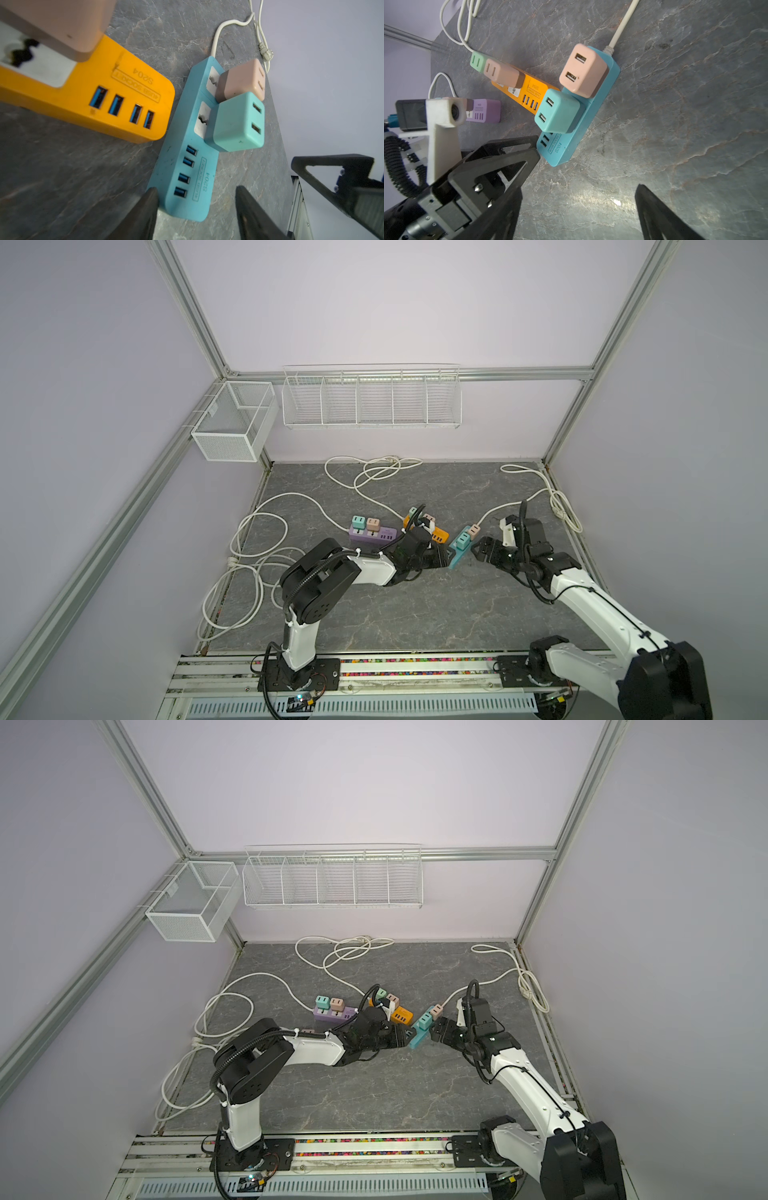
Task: Pull the plug off the socket
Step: 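Grasp the mint adapter with left gripper, hold teal strip with right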
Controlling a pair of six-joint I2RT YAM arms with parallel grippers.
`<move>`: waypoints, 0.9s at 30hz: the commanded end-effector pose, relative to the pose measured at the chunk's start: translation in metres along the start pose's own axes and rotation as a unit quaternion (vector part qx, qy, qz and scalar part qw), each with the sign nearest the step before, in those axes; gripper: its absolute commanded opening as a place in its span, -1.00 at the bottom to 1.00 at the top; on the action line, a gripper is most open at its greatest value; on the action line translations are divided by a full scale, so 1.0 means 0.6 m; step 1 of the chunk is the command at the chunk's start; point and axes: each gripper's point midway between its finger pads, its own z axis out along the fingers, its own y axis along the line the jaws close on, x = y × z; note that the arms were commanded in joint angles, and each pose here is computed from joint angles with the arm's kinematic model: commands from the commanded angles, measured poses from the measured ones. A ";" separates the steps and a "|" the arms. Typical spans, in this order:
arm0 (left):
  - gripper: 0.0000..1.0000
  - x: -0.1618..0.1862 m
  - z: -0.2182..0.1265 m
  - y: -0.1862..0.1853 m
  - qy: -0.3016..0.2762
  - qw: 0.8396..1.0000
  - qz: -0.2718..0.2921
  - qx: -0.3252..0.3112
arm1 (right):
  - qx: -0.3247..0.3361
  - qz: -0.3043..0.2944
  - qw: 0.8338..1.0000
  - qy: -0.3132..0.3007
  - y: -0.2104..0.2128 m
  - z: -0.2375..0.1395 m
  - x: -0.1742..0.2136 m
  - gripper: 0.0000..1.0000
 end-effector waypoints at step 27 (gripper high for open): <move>-0.12 0.023 0.035 -0.056 -0.014 1.000 -0.012 -0.020 | 0.103 -0.061 0.992 0.041 -0.030 -0.019 -0.024 0.76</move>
